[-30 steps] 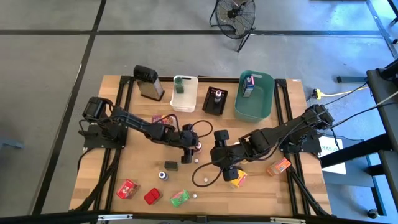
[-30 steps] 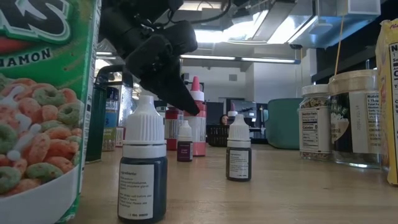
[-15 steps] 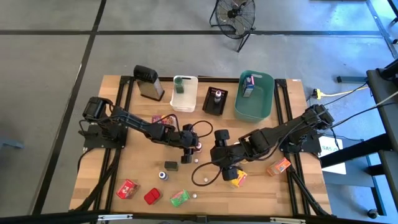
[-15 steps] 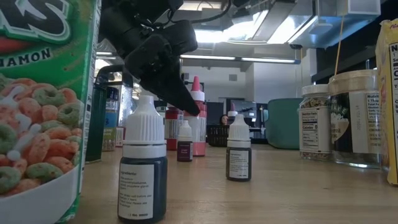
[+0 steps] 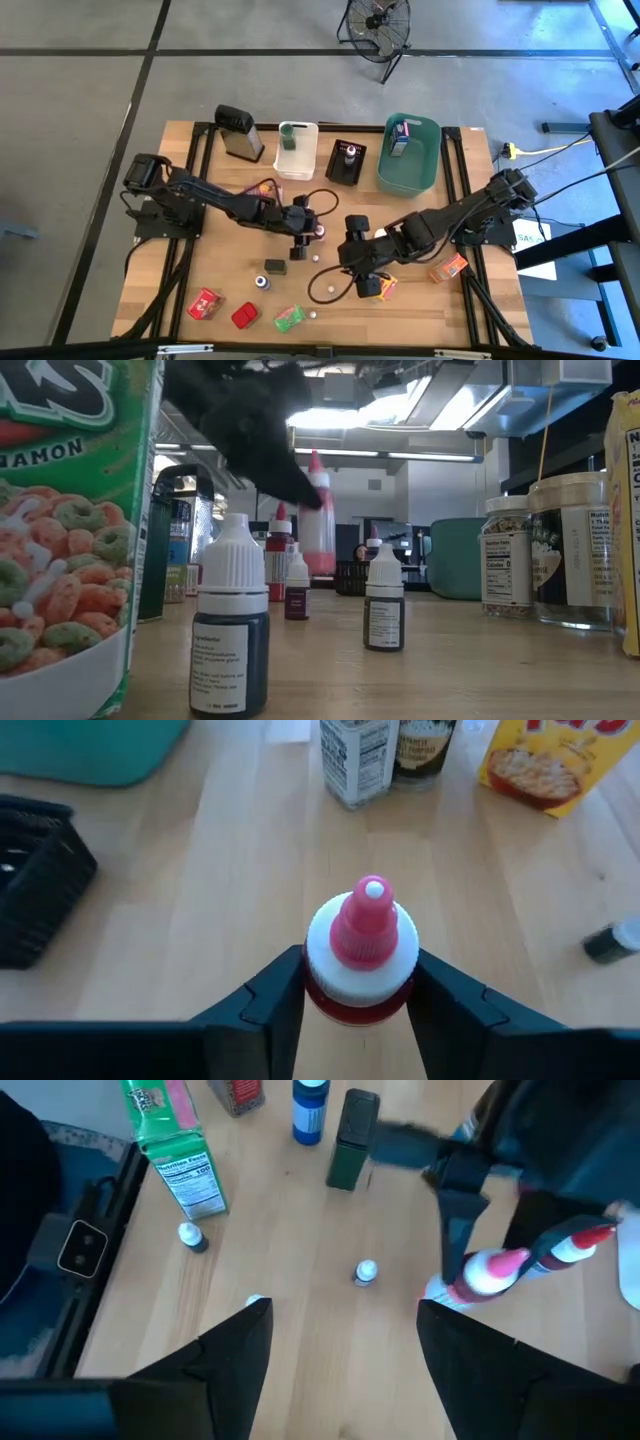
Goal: Pick & Place Kitchen Items
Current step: Put the large pink food coloring bottle into the black bin
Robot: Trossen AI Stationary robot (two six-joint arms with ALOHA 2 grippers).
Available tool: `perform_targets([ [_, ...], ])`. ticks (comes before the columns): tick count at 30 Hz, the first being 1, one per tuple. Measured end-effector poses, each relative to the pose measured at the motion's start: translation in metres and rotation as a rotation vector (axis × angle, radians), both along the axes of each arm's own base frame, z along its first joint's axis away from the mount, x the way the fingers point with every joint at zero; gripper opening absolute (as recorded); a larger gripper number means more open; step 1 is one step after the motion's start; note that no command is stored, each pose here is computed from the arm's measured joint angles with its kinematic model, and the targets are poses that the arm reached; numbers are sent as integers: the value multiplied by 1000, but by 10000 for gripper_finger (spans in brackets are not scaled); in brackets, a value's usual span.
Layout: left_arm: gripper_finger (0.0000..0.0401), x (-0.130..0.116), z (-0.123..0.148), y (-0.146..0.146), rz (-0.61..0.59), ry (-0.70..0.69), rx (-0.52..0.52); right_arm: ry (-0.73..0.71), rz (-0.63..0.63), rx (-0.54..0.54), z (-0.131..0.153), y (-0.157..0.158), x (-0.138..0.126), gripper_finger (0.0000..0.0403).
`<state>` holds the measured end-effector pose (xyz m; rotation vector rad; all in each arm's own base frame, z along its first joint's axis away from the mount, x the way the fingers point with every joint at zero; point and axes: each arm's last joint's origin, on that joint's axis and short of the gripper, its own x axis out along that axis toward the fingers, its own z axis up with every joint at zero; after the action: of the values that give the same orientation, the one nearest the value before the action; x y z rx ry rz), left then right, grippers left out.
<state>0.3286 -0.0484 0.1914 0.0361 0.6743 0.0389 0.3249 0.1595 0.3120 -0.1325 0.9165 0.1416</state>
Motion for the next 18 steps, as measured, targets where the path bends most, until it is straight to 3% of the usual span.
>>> perform_targets([
  [4,146,-6,18,-3,-10,-56,28,-18,-56,-23,-2,0,2,250],
  [11,146,-17,42,-13,-42,-143,73,-125,-243,-173,-2,-10,9,250],
  [18,146,-19,48,-16,-45,-177,99,-180,-250,-172,2,-20,20,250],
])
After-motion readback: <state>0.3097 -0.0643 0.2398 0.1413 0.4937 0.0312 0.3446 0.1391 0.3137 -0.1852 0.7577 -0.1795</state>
